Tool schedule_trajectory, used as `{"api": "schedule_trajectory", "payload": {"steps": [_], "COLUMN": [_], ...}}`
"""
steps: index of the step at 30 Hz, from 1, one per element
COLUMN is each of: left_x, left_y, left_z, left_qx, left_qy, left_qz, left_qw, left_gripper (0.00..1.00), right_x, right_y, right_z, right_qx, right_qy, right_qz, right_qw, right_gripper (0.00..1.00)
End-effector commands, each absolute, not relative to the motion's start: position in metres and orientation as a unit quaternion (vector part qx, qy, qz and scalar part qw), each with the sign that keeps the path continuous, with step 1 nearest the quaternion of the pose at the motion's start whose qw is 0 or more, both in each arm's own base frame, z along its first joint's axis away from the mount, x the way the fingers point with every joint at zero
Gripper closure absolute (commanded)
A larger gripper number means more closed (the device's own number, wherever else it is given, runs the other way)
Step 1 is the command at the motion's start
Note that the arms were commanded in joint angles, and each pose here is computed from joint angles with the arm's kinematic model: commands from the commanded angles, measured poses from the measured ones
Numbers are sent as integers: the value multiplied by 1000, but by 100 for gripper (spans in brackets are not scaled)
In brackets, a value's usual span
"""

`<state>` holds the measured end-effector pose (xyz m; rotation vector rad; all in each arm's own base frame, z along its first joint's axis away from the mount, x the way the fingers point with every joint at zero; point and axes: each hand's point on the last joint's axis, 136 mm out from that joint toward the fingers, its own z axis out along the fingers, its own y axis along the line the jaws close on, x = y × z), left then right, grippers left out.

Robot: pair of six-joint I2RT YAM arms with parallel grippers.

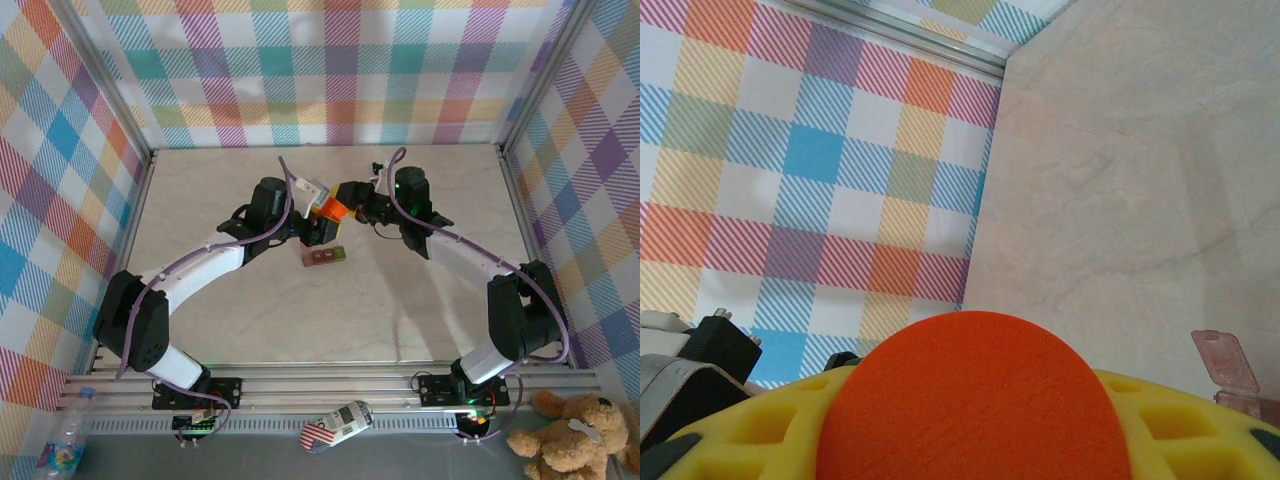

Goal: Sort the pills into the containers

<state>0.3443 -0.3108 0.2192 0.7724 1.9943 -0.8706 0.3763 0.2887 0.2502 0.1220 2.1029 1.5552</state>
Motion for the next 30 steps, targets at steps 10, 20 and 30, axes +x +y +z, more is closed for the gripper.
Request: {"api": "schedule_trajectory", "payload": {"steps": [10,20,30], "left_x": [348,353,352], "left_y": [-308,-301,-306], "left_z": [246,237,234], "left_qx": [322,331,342], "left_qy": [771,781,781], "left_qz": [-334,-296,-278], "left_qw": [437,439,441], "left_gripper": [100,100,100], "right_x": [376,367,378], "right_y": [238,215,241], "right_z": [293,283,282], "right_qx": [63,76,73], "right_qy": [768,819,817], "right_qz": [553,474,495], "right_qw": [317,314,286], "right_gripper": [27,20,20]}}
